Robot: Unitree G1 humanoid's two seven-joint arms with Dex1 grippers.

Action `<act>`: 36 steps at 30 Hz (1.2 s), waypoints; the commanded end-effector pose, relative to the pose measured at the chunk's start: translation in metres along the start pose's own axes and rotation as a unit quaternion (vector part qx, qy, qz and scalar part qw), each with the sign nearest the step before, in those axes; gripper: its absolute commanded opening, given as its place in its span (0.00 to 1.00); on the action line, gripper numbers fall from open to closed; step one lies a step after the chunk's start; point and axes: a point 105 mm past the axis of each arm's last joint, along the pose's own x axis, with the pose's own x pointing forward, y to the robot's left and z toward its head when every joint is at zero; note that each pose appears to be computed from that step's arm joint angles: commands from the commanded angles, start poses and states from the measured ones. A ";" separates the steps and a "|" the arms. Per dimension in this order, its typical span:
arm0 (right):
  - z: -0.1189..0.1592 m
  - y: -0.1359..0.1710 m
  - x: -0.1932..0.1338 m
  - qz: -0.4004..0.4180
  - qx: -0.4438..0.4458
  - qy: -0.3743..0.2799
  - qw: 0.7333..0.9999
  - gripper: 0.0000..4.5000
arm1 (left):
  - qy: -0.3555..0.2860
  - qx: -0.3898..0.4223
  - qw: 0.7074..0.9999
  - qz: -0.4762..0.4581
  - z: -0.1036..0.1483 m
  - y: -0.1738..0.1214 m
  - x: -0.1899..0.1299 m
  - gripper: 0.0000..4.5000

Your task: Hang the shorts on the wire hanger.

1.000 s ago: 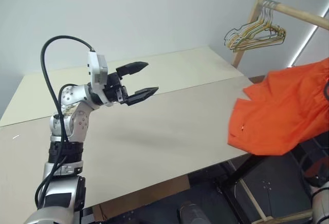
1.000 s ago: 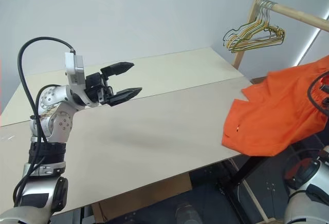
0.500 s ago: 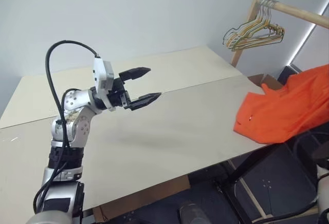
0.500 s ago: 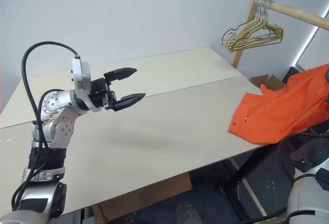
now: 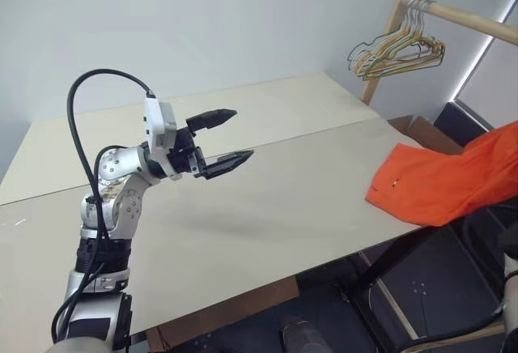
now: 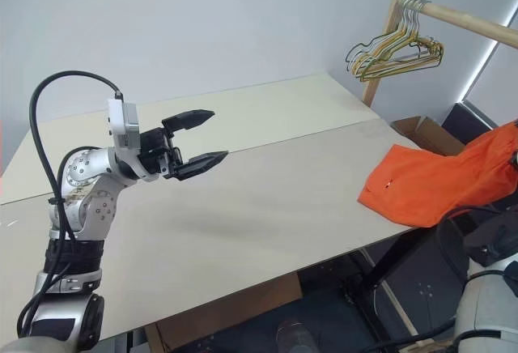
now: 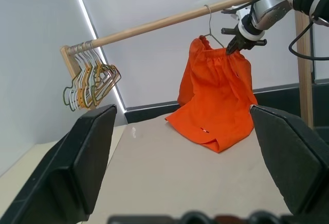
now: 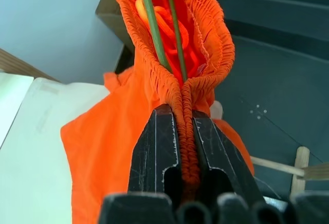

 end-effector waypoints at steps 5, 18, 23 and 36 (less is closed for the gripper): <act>-0.004 0.005 -0.005 -0.009 -0.020 -0.009 1.000 0.01 | -0.039 0.025 0.998 -0.034 0.021 -0.008 0.000 1.00; 0.029 0.012 -0.037 -0.081 -0.133 -0.158 0.975 0.93 | -0.044 0.024 0.998 -0.029 0.020 -0.007 0.001 1.00; 0.047 0.017 -0.058 -0.108 -0.165 -0.241 0.950 0.99 | -0.048 0.024 0.998 -0.032 0.021 -0.007 0.004 1.00; 0.025 0.138 -0.118 0.053 -0.436 -0.498 0.748 0.99 | -0.034 0.027 0.999 -0.014 0.020 -0.003 -0.007 1.00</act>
